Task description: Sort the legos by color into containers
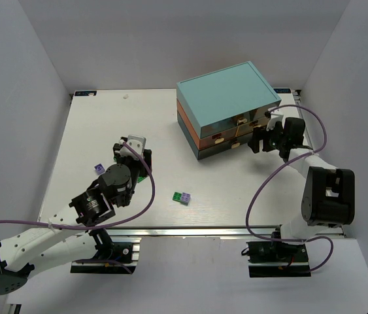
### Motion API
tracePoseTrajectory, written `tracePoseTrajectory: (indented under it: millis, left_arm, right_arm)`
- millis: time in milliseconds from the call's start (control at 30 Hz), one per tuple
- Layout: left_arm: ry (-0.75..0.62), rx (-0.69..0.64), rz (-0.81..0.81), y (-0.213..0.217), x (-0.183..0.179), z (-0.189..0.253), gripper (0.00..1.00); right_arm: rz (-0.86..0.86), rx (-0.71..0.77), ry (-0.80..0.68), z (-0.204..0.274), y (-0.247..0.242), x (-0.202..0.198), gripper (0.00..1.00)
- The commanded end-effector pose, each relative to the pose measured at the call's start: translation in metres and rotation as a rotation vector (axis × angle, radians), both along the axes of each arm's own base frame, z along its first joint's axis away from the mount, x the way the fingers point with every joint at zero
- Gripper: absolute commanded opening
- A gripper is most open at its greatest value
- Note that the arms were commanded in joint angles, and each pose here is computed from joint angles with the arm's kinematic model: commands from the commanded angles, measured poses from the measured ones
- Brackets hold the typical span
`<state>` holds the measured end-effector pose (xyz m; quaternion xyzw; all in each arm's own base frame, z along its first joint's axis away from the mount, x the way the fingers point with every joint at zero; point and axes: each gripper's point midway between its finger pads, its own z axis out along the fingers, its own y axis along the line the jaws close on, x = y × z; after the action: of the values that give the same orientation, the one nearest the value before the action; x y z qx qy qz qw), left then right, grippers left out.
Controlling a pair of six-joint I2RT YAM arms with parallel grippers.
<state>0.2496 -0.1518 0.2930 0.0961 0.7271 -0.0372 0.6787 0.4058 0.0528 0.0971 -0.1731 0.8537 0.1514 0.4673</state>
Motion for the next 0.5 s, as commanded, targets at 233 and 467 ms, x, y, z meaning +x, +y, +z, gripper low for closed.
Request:
tracePoseTrajectory:
  millis: [233,467]
  left_arm:
    - [-0.01,0.035,0.001,0.003,0.0,0.0,0.66]
    - [-0.006,0.047,0.0,0.002,0.001,-0.003,0.66]
  right_arm:
    - [0.059,0.009,-0.243,0.049,0.004,0.072,0.81]
    - [0.051,0.028,-0.312,0.058,0.004,0.08,0.63]
